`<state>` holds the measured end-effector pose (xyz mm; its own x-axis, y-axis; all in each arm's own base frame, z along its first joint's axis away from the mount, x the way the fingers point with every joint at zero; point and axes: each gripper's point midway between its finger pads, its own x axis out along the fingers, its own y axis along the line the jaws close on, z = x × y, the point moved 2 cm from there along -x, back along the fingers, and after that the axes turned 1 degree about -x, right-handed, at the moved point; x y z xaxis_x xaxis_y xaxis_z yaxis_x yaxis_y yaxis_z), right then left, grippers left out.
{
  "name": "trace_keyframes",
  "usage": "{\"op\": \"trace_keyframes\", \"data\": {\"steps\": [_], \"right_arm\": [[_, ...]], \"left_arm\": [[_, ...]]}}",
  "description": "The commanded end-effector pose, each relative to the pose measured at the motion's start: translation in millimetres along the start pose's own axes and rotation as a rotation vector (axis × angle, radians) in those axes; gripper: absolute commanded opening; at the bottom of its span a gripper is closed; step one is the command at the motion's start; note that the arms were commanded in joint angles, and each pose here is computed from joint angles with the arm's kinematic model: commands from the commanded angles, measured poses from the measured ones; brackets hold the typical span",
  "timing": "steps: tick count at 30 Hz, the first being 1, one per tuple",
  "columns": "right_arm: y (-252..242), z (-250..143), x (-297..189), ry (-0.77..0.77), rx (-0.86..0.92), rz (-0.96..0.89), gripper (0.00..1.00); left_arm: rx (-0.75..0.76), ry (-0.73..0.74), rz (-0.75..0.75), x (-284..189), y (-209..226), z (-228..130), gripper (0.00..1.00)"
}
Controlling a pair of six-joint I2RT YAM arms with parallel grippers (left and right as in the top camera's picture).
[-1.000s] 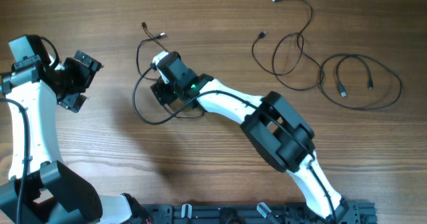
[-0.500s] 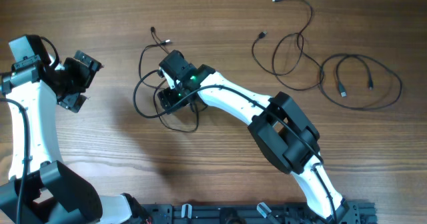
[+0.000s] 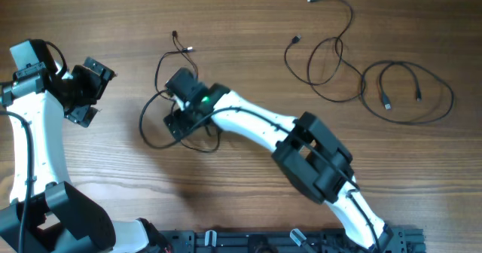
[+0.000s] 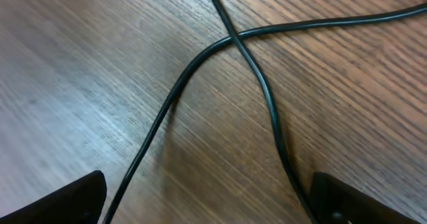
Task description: Untangle cables
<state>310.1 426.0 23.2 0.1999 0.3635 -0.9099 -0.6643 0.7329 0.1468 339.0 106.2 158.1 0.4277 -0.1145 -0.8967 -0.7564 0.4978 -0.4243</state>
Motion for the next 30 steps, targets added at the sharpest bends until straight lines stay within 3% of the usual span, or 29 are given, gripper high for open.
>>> {"op": "trace_keyframes", "data": {"steps": [1,6,7,8,10,11,18,22,25,30], "right_arm": [[-17.9,-48.4,44.6,0.116,-0.126,-0.209,1.0],[-4.7,-54.3,45.5,0.132,-0.2,-0.192,0.98],[-5.4,-55.9,45.4,0.138,-0.199,-0.193,0.9],[-6.4,-58.0,45.0,0.148,-0.2,-0.196,0.75],[-9.7,-64.6,43.5,0.18,-0.198,-0.202,0.17],[-10.1,-68.8,42.7,0.2,-0.197,-0.201,0.04],[-9.1,-80.4,32.7,0.278,-0.208,-0.148,0.04],[-38.5,-9.7,-40.5,0.091,-0.175,-0.168,0.04],[-91.0,41.8,-123.4,-0.108,-0.07,-0.21,0.04],[-177.7,67.1,-222.7,-0.324,0.107,-0.305,0.04]], "left_arm": [[0.001,-0.001,0.01,1.5,1.5,0.4,1.0],[0.001,-0.001,0.01,1.5,1.5,0.4,1.0],[0.001,-0.001,0.01,1.5,1.5,0.4,1.0],[0.001,-0.001,0.01,1.5,1.5,0.4,1.0],[0.001,-0.001,0.009,1.5,1.5,0.4,1.0],[0.001,-0.001,0.01,1.5,1.5,0.4,1.0],[0.001,-0.001,0.009,1.5,1.5,0.4,1.0],[0.001,-0.001,0.009,1.5,1.5,0.4,1.0],[0.001,-0.001,0.009,1.5,1.5,0.4,1.0],[0.001,-0.001,0.009,1.5,1.5,0.4,1.0]]}}
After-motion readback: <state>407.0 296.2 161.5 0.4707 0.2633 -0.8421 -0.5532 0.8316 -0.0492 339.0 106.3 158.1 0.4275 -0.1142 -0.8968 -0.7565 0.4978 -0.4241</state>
